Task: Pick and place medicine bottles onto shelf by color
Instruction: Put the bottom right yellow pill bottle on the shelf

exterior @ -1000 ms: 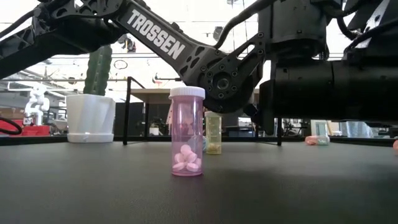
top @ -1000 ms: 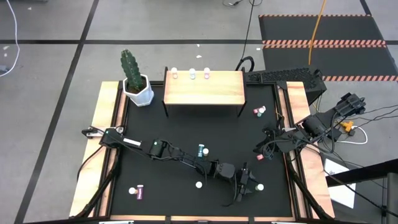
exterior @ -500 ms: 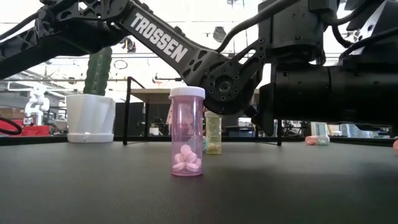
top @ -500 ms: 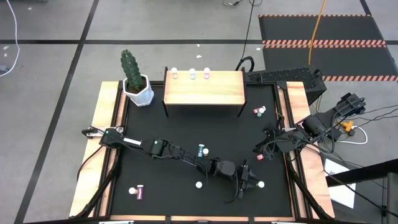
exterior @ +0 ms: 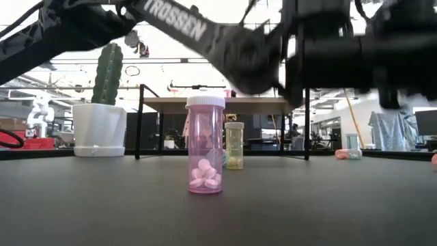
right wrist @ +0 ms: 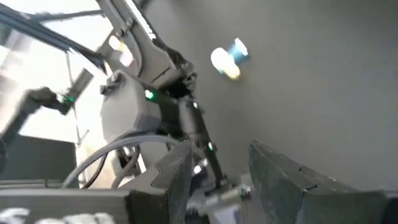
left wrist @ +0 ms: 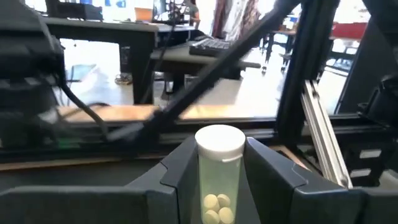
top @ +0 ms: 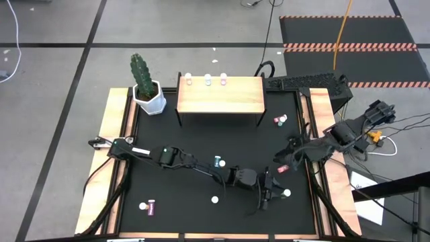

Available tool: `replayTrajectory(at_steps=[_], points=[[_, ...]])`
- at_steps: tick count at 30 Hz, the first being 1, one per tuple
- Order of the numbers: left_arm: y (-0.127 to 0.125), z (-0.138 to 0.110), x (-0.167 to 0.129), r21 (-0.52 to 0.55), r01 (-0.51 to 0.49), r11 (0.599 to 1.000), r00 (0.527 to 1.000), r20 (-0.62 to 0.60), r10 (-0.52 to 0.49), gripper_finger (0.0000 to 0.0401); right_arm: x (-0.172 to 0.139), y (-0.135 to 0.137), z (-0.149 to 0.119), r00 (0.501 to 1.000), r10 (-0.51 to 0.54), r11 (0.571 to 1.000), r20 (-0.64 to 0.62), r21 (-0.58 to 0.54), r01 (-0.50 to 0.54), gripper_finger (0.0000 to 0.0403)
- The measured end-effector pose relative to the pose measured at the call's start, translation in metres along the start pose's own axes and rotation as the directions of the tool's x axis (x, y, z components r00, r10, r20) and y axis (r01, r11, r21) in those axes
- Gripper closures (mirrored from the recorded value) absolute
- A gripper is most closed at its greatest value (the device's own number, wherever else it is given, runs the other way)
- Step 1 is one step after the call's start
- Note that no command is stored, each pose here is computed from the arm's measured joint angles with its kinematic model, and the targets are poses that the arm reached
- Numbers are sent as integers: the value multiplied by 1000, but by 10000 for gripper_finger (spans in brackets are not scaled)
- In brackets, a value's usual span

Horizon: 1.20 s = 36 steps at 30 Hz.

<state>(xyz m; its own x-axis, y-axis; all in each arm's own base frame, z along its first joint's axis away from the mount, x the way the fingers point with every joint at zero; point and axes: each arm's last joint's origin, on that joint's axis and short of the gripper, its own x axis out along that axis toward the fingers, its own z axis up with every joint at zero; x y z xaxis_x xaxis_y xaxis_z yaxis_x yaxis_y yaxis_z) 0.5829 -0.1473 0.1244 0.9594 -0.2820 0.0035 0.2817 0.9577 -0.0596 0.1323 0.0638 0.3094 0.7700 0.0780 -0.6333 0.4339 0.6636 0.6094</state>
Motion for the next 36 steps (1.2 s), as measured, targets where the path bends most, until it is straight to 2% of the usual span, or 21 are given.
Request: replayTrajectory(at_steps=[4, 7, 11, 14, 21, 24, 26, 32, 36], points=[[9, 40, -5, 31, -25, 999, 996, -81, 27, 274, -20, 3, 10, 993, 85, 996, 85, -40, -81, 252], [20, 74, -14, 35, -54, 998, 989, -136, 58, 274, -41, 11, 22, 977, 132, 985, 166, -131, -111, 252], [40, 117, -31, 29, -105, 994, 973, -205, 109, 274, -71, 23, 40, 944, 175, 956, 280, -279, -94, 252], [54, 144, -44, 17, -141, 990, 963, -231, 141, 274, -88, 28, 49, 933, 171, 933, 317, -355, -51, 252], [74, 220, -80, -46, -221, 974, 968, -133, 213, 274, -112, 36, 62, 912, 187, 883, 366, -469, 7, 252], [79, 246, -94, -72, -236, 969, 970, -82, 230, 274, -123, 32, 66, 888, 171, 882, 427, -467, 55, 252], [82, 261, -104, -93, -245, 965, 969, -55, 241, 274, -131, 27, 67, 875, 183, 886, 448, -461, 51, 252], [88, 291, -125, -119, -265, 957, 964, -8, 266, 274, -149, 14, 67, 858, 242, 891, 453, -454, -11, 235], [94, 304, -136, -208, -273, 939, 959, 14, 282, 274, -150, 15, 66, 868, 279, 870, 412, -490, -47, 215]])
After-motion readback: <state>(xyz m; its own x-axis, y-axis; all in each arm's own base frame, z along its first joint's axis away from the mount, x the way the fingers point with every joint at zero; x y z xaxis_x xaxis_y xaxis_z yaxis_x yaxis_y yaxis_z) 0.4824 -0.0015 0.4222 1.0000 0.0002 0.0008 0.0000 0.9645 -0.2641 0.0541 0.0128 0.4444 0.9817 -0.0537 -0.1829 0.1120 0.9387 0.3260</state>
